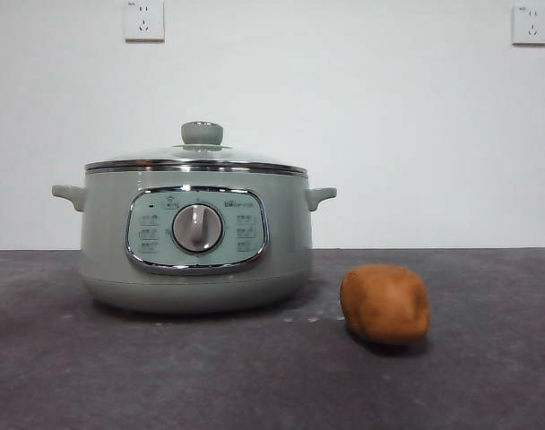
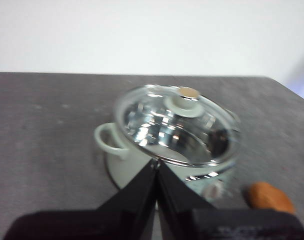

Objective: Pick up the potato,open the lid,put the potato in the pot,close the lid

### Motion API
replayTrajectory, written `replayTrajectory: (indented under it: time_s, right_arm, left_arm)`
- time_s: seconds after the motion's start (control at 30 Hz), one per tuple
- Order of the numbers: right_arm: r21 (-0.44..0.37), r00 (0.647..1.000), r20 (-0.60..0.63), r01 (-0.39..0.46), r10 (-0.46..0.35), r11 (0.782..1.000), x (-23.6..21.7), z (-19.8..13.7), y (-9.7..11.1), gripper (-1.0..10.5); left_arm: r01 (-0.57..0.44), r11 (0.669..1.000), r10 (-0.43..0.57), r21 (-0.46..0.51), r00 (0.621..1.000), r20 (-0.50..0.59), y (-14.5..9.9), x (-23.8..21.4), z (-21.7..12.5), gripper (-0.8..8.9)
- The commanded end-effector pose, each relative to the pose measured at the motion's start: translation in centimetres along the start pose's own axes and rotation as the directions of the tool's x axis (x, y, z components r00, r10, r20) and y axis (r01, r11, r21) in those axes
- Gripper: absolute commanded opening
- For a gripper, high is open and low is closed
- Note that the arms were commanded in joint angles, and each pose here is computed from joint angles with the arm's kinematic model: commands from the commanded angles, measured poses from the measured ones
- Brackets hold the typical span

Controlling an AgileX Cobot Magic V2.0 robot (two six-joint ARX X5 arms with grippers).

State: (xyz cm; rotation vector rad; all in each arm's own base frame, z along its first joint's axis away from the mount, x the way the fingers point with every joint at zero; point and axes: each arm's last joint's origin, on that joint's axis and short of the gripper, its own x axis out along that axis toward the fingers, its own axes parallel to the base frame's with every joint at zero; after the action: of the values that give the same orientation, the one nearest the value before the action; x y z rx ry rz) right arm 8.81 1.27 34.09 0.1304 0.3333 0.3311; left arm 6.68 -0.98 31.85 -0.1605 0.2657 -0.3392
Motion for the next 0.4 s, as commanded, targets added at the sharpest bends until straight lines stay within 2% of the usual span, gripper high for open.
replayTrajectory:
  time_s: [0.03,0.17,0.4]
  right_arm:
    - [-0.068,0.997,-0.072,-0.024,0.019,0.997,-0.9,1.1,0.5,-0.1]
    - [-0.074,0.997,-0.066,-0.055,0.05,0.996,-2.1,2.6,1.1,-0.1]
    - [-0.088,0.994,-0.097,-0.059,0.05,0.994,-3.2,3.3,1.5,-0.1]
  left_arm:
    - [0.02,0.999,-0.019,0.046,0.999,-0.035,-0.6,-0.8,1.7,-0.06]
    - [0.04,0.998,-0.036,0.054,0.996,-0.079,-1.1,-1.5,3.6,-0.06]
    - [0.064,0.997,-0.058,0.052,0.993,-0.102,-1.6,-1.8,5.3,-0.06]
